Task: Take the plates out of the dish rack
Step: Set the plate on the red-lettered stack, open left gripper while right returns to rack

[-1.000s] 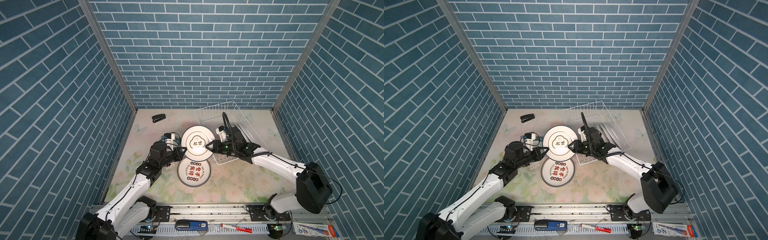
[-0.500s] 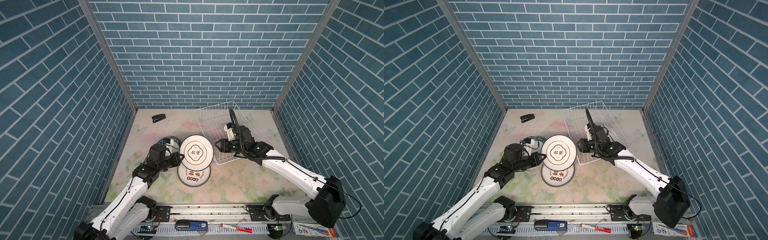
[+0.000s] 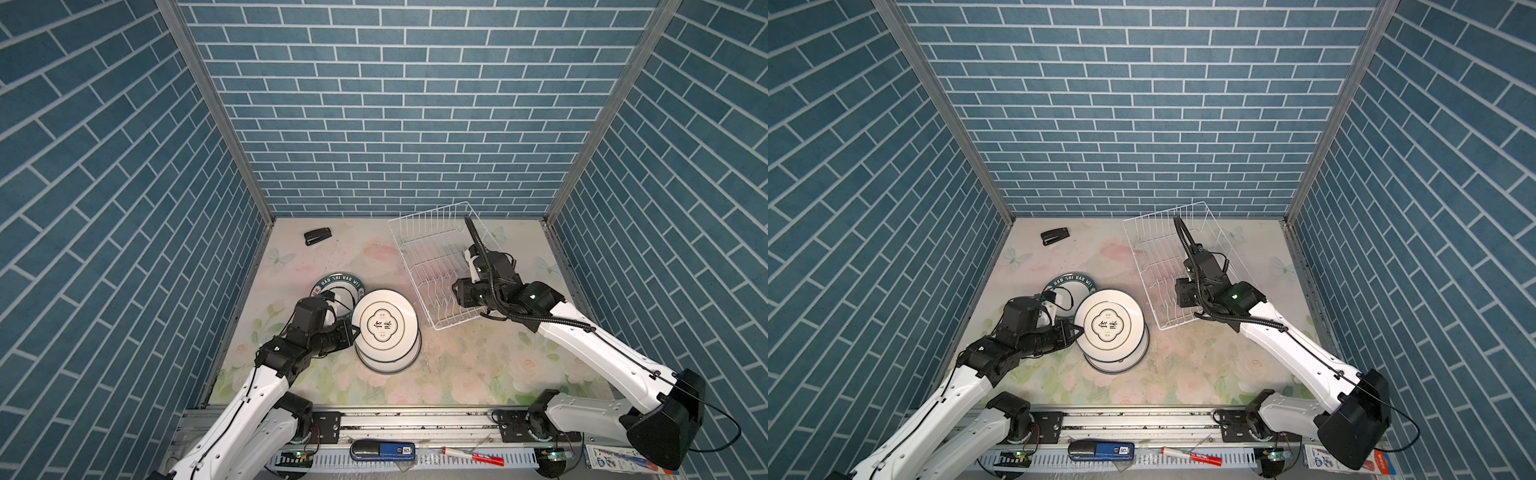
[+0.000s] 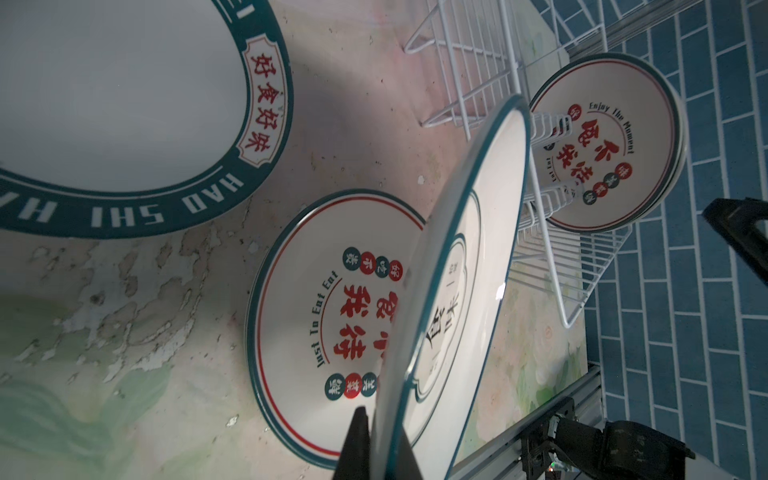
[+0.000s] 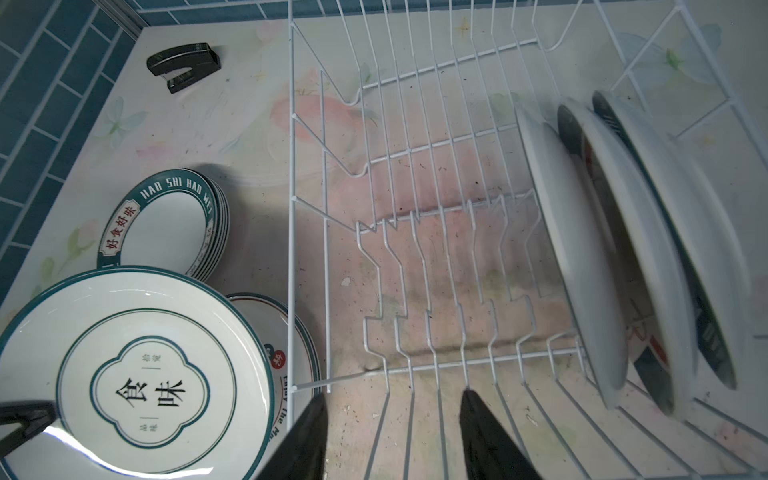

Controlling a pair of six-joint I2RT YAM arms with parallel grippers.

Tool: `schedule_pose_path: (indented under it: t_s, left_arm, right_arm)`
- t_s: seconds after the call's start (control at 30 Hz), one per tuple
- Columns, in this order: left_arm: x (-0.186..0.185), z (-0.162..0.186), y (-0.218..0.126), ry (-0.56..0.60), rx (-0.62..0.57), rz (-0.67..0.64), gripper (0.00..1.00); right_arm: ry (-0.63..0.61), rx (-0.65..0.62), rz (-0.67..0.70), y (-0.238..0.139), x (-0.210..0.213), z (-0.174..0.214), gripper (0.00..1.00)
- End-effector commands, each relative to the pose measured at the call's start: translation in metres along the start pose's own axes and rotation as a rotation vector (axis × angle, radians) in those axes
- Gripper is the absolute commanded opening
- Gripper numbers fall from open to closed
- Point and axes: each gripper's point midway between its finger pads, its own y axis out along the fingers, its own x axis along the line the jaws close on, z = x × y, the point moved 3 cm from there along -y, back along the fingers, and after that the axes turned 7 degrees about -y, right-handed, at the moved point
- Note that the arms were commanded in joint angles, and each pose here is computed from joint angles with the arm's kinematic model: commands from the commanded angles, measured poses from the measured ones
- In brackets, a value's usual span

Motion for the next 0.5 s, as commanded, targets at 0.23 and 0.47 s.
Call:
schedule_pose_path:
  t_s: [0.23, 0.47]
  left_arm:
    - [0.012, 0.008, 0.013, -0.010, 0.043, -0.008, 0.00]
    - [0.019, 0.012, 0.025, -0.042, 0.089, -0.029, 0.00]
  right_arm:
    - [-0.094, -0.002, 0.090, -0.017, -0.013, -0.007, 0.53]
    - [-0.103, 0.003, 0.112, -0.016, -0.017, -0.003, 0.53]
